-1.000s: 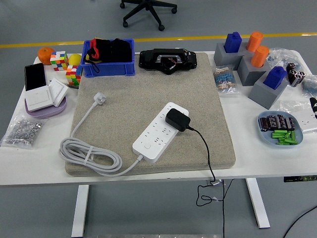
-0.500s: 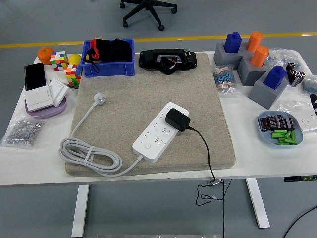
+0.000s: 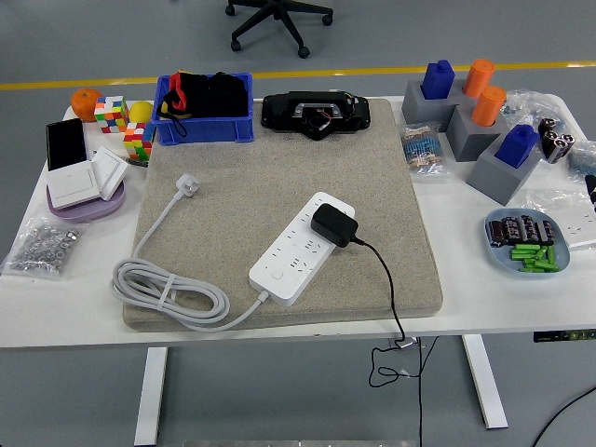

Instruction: Press the white button,pick up the black plug,place it near the board,insert it into the board

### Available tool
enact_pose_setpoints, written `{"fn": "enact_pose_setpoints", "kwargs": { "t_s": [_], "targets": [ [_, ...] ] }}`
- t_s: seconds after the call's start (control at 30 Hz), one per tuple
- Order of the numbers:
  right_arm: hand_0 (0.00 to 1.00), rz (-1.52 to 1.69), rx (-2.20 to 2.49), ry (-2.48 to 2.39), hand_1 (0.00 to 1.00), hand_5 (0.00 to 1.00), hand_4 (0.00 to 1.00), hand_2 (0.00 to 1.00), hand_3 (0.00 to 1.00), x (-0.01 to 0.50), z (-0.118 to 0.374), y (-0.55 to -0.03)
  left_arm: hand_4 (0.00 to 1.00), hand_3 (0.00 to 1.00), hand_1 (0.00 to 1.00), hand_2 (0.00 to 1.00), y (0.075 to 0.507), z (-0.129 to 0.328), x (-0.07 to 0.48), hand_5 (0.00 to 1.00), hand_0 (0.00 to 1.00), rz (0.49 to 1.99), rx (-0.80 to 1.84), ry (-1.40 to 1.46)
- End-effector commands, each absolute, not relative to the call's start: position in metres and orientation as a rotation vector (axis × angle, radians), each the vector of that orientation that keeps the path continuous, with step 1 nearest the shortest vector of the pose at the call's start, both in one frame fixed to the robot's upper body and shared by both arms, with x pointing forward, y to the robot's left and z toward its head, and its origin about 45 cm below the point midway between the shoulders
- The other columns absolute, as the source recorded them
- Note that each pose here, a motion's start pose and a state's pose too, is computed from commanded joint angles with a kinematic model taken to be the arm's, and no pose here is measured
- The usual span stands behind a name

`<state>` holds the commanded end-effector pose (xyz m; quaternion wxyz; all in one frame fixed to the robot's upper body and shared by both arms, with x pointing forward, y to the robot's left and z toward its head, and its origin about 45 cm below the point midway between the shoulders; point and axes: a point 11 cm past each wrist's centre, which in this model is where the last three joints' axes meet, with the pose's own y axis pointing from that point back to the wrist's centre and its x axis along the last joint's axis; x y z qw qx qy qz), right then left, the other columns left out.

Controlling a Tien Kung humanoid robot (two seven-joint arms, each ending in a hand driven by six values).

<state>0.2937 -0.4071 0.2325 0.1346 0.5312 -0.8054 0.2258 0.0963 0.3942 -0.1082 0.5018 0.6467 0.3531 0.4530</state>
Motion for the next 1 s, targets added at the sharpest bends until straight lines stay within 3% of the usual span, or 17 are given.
{"fn": "enact_pose_setpoints", "kwargs": {
  "t_s": [1.0],
  "targets": [
    [0.769, 0.596, 1.531, -2.374, 0.66, 0.192, 0.793, 0.677, 0.623, 0.289, 0.226, -0.418, 0.561, 0.644, 0.666, 0.641, 0.395, -0.108, 0.096, 0.173, 0.69, 1.098, 1.561, 0.856]
  ]
}}
